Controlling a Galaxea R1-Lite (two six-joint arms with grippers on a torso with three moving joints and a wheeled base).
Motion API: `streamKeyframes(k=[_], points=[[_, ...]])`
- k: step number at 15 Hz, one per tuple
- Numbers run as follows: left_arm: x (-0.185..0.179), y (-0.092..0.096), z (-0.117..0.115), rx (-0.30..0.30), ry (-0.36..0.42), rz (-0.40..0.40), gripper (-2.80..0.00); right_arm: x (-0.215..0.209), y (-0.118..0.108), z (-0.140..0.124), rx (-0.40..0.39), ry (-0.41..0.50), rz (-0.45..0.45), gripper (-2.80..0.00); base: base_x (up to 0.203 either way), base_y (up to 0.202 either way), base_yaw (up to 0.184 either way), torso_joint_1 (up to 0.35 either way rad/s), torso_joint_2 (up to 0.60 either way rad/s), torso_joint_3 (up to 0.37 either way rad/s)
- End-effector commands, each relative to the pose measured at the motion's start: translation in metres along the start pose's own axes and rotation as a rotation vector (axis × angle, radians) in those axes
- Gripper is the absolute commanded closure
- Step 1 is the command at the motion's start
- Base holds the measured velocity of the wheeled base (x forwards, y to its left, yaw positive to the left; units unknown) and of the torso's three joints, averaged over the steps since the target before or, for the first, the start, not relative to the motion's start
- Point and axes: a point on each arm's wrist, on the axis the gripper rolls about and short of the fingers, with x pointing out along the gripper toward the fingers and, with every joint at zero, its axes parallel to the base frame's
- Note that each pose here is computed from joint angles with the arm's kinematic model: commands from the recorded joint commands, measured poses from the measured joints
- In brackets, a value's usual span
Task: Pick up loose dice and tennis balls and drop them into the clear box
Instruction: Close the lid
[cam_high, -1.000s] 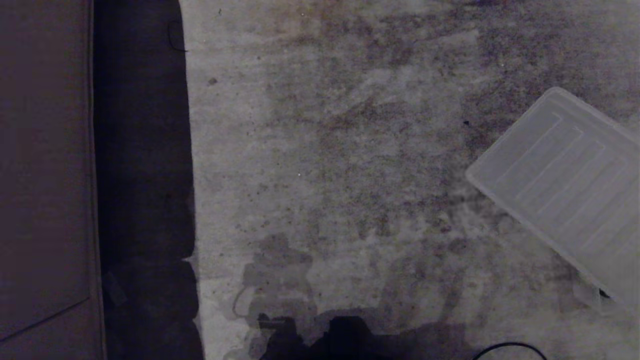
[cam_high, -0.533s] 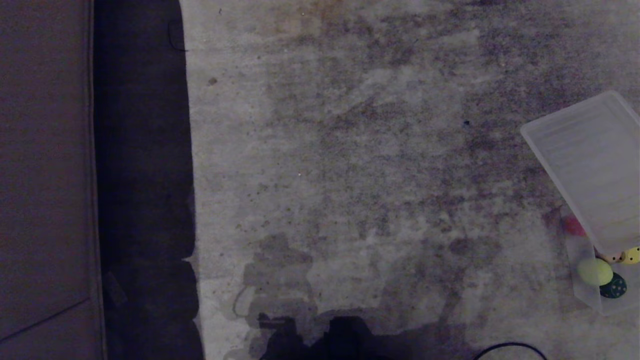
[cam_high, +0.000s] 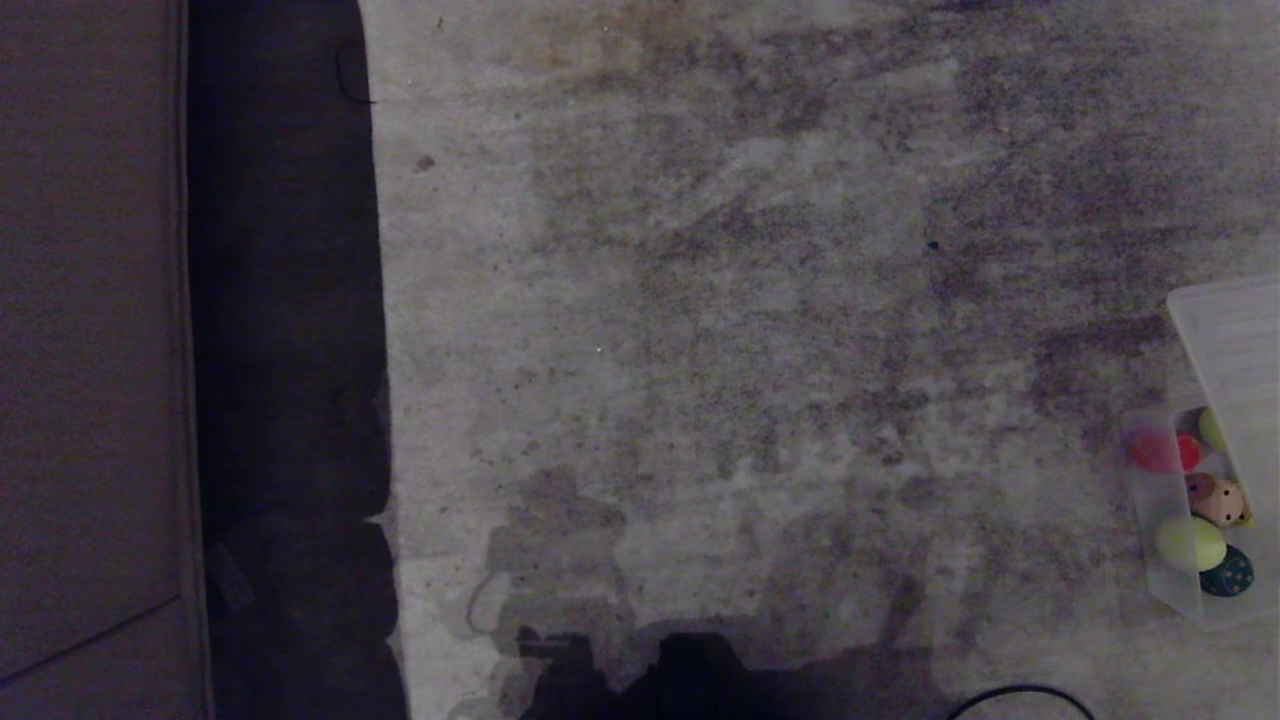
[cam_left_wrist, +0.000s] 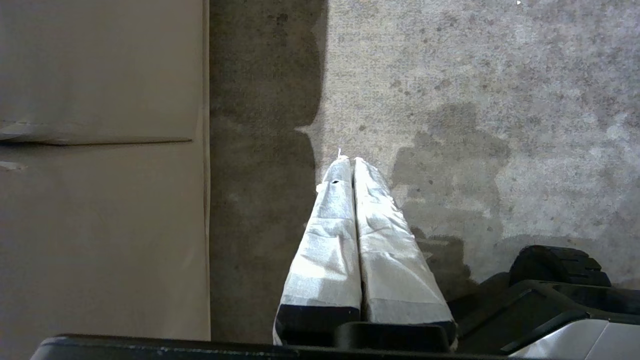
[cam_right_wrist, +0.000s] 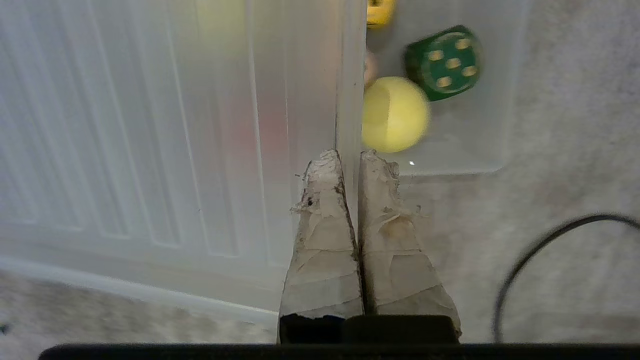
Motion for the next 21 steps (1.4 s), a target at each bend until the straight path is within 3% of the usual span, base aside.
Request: streamKeyframes(k=[1, 4, 8, 11, 17, 21], points=[[0.0, 0.0, 0.0, -0.001, 0.003, 0.001, 0.0, 0.024, -0.042, 0.006, 0.037, 0.073, -0.059, 0.0, 0.0, 0.0, 0.0, 0.0, 0.0, 0.0], [0.0, 0.0, 0.0, -0.001, 0.003, 0.001, 0.0, 0.039, -0.078, 0.01, -0.017, 0.132, -0.09, 0.0, 0.0, 0.0, 0.0, 0.0, 0.0, 0.0], [0.0, 0.0, 0.0, -0.001, 0.003, 0.001, 0.0, 0.056, -0.125, 0.015, 0.025, 0.182, -0.124, 0.0, 0.0, 0.0, 0.0, 0.0, 0.0, 0.0], [0.0, 0.0, 0.0, -0.001, 0.003, 0.001, 0.0, 0.066, -0.155, 0.015, -0.008, 0.224, -0.1, 0.0, 0.0, 0.0, 0.0, 0.0, 0.0, 0.0], [0.0, 0.0, 0.0, -0.001, 0.003, 0.001, 0.0, 0.084, -0.176, 0.014, -0.016, 0.246, -0.091, 0.0, 0.0, 0.0, 0.0, 0.0, 0.0, 0.0], [0.0, 0.0, 0.0, -0.001, 0.003, 0.001, 0.0, 0.092, -0.186, 0.01, -0.017, 0.276, -0.028, 0.0, 0.0, 0.0, 0.0, 0.0, 0.0, 0.0]])
